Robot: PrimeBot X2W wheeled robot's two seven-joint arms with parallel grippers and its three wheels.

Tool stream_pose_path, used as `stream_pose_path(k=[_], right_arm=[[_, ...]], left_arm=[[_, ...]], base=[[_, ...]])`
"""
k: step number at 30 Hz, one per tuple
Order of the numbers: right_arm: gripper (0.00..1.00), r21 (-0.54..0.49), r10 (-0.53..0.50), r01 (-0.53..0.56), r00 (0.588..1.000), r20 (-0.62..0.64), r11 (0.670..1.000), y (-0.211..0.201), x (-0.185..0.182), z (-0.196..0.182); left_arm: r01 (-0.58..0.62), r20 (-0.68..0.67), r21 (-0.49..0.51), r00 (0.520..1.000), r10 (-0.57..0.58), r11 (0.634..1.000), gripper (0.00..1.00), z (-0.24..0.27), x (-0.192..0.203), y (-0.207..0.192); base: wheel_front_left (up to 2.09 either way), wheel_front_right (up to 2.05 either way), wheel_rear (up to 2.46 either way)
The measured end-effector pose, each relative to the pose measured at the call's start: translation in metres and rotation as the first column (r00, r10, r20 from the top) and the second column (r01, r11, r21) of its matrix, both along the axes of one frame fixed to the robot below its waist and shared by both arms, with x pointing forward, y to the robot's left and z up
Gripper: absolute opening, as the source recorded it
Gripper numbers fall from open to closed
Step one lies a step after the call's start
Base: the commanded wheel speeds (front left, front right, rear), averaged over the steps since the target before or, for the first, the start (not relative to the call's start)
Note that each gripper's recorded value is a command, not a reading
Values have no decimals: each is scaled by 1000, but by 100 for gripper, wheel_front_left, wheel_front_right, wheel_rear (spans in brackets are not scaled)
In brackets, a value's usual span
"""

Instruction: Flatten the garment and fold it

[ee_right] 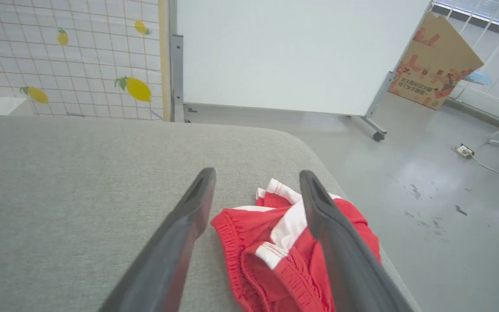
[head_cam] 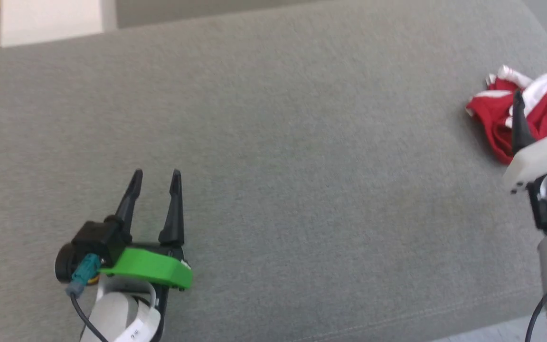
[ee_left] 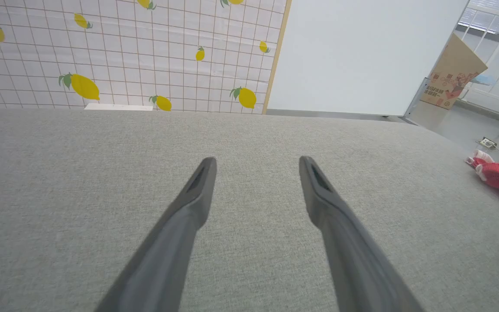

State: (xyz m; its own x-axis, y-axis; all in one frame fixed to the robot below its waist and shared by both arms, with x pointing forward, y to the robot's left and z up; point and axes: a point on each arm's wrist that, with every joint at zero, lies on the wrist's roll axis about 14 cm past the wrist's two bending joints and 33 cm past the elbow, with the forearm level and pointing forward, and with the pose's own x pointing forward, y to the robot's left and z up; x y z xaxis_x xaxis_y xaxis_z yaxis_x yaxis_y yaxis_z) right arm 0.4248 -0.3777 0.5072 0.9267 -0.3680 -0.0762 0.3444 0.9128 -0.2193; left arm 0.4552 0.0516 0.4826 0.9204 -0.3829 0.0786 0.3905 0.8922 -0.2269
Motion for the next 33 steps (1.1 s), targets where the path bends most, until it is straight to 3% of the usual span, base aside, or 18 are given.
stream_pose_path(k=[6,13,23,33], right_arm=[[100,49,107,-117,980,171,992,49,-11,20],[100,70,206,-233,939,274,970,103,-34,31],[100,70,292,-323,915,277,944,148,-71,26],[100,107,332,-369,907,260,923,166,-83,15]], left_arm=[[-79,21,-2,997,79,997,100,17,-21,27],[-155,37,1,987,155,988,100,28,-46,56],[-218,83,-12,972,218,976,100,47,-76,79],[-260,81,-33,962,262,965,100,50,-88,88]], base=[[0,0,0],[0,0,0],[0,0,0],[0,0,0]])
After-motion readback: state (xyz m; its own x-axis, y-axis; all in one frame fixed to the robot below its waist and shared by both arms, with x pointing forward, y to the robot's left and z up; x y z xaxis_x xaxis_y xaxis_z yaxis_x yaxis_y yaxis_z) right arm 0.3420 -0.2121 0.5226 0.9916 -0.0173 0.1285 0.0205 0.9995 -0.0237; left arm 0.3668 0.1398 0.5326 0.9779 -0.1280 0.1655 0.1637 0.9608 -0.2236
